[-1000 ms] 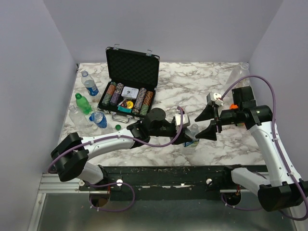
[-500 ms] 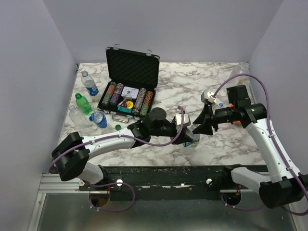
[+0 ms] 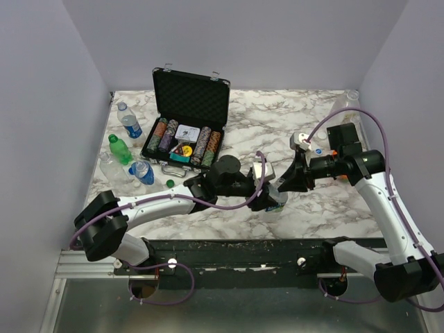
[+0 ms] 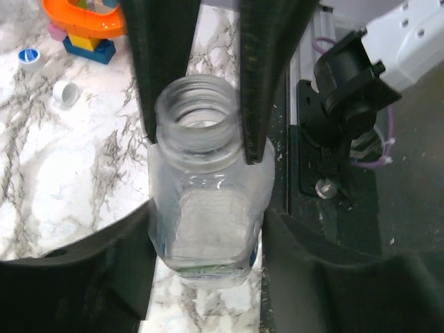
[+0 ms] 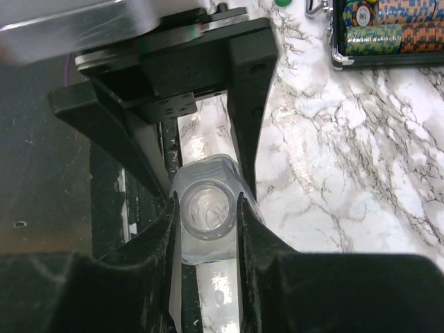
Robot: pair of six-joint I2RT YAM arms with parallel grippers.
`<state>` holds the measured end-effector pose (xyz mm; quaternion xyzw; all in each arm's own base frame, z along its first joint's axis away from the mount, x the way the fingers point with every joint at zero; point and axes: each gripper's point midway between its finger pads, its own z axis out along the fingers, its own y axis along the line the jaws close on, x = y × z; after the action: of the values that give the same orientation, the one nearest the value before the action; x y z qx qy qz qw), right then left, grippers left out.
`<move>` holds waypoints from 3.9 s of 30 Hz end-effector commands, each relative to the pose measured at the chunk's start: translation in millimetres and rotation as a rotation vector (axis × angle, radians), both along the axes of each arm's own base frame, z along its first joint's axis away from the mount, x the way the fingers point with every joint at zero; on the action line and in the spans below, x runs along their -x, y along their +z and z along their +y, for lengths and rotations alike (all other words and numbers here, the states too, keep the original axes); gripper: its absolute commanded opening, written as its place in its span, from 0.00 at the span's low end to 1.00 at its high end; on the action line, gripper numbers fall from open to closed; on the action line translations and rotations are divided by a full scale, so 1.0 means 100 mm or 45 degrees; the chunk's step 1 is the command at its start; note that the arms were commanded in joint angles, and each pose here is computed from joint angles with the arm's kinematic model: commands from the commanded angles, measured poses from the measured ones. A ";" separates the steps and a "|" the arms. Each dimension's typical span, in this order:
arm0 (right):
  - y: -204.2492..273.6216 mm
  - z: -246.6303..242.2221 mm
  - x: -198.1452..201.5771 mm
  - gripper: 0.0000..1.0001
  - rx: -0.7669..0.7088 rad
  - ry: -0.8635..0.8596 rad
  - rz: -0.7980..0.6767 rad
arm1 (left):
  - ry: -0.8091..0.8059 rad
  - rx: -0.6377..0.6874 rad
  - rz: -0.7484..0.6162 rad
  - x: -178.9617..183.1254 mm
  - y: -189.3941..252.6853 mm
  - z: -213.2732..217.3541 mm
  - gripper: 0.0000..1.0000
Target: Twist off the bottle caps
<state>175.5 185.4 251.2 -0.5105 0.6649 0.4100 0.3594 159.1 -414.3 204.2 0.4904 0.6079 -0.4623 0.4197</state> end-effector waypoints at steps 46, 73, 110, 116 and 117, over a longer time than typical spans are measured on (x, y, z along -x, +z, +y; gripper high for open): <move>0.55 -1.28 -2.05 0.09 0.188 -1.088 -0.349 | 0.632 -0.438 -0.363 -0.37 0.04 1.65 0.99; -0.28 -1.76 -3.36 0.18 0.292 -1.240 -0.082 | 0.624 -0.453 -0.393 -0.39 -0.04 1.66 0.99; -0.27 -1.84 -3.26 0.57 0.342 -1.267 -0.106 | 0.632 -0.452 -0.386 -0.41 -0.04 1.68 0.99; -0.16 -1.87 -3.21 0.68 0.343 -1.287 -0.138 | 0.635 -0.447 -0.388 -0.41 -0.02 1.69 0.99; -0.14 -1.88 -3.20 0.68 0.340 -1.290 -0.145 | 0.635 -0.445 -0.389 -0.41 -0.02 1.69 0.99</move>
<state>502.4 7.4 221.4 -0.1933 0.8590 0.0899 0.4654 198.5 -247.8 195.9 0.4591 0.7145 -0.1562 0.5043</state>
